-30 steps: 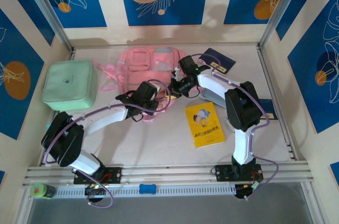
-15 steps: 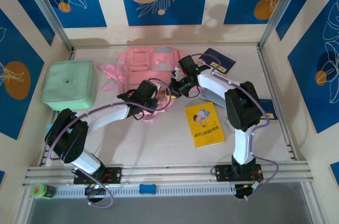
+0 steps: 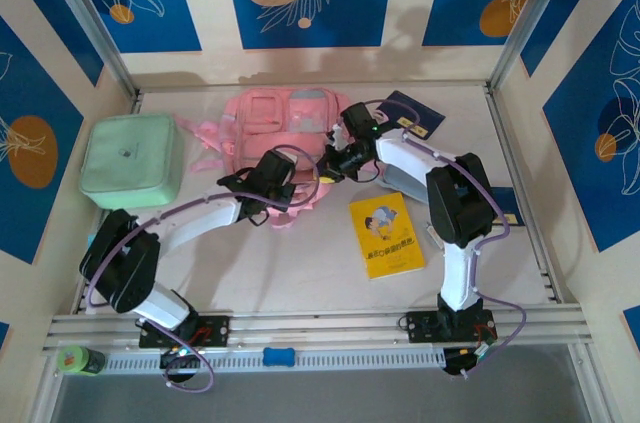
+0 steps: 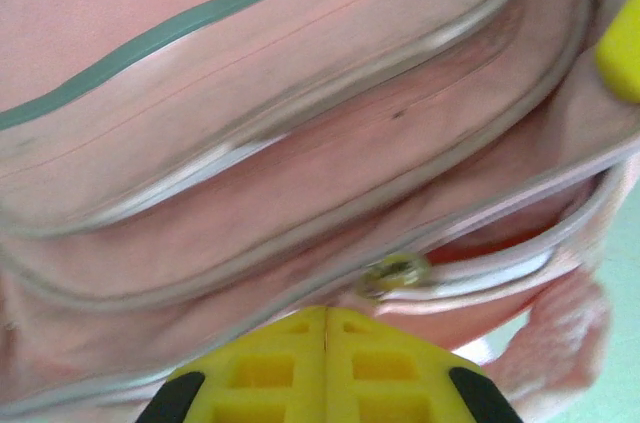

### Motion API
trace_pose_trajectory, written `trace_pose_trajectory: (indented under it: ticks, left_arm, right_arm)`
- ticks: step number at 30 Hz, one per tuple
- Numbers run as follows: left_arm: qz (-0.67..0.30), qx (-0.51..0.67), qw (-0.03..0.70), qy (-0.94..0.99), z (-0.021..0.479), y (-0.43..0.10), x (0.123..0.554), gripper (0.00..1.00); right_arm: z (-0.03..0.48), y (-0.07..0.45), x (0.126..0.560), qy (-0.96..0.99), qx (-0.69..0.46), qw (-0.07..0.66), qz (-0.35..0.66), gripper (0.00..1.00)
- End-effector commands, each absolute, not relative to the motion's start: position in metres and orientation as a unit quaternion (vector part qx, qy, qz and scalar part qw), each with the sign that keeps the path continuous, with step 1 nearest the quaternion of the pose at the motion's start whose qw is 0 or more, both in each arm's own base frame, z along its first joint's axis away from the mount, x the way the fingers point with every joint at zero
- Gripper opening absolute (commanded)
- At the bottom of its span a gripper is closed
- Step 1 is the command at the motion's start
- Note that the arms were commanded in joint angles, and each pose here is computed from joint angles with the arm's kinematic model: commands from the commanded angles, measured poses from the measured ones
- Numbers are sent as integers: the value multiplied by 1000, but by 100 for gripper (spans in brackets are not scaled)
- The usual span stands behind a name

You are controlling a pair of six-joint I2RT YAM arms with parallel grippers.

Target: Pack books, pencil case, and school supplies into a backpack

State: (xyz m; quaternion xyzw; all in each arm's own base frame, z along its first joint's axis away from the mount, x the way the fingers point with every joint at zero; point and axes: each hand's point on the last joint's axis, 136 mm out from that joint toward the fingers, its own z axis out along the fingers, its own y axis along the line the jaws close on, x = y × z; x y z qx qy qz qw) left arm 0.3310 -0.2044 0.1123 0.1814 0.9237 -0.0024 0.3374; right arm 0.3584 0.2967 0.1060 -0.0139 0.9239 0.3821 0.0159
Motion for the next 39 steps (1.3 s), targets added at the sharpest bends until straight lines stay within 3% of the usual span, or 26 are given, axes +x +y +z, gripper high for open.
trace_pose_trajectory:
  ticks: [1,5,9,13,18,24,32,39]
  left_arm:
    - [31,146,317,937,111,-173,323,0]
    - [30,148,295,944,100,-167,315,0]
    - [-46,158,275,947,104,-194,308,0]
    - [-120,139,307,934,128,-220,311,12]
    - [-111,93,331,932,147,-216,325,22]
    - [-121,126,297,939,134,-234,329,29]
    - [-95,114,294,944,127,-239,352,36]
    - [-82,88,301,946,113,-242,369,36]
  right_arm:
    - [143,291,381,909,-18,56,412,0]
    - [146,286,399,907,-5,61,416,0]
    - [150,293,399,906,-11,60,420,0]
    - [150,297,395,903,-13,54,426,0]
    - [144,294,391,907,-11,53,417,0]
    - [140,299,388,906,-13,48,421,0]
    - [136,307,384,904,-19,41,425,0]
    - [134,314,379,904,-27,35,424,0]
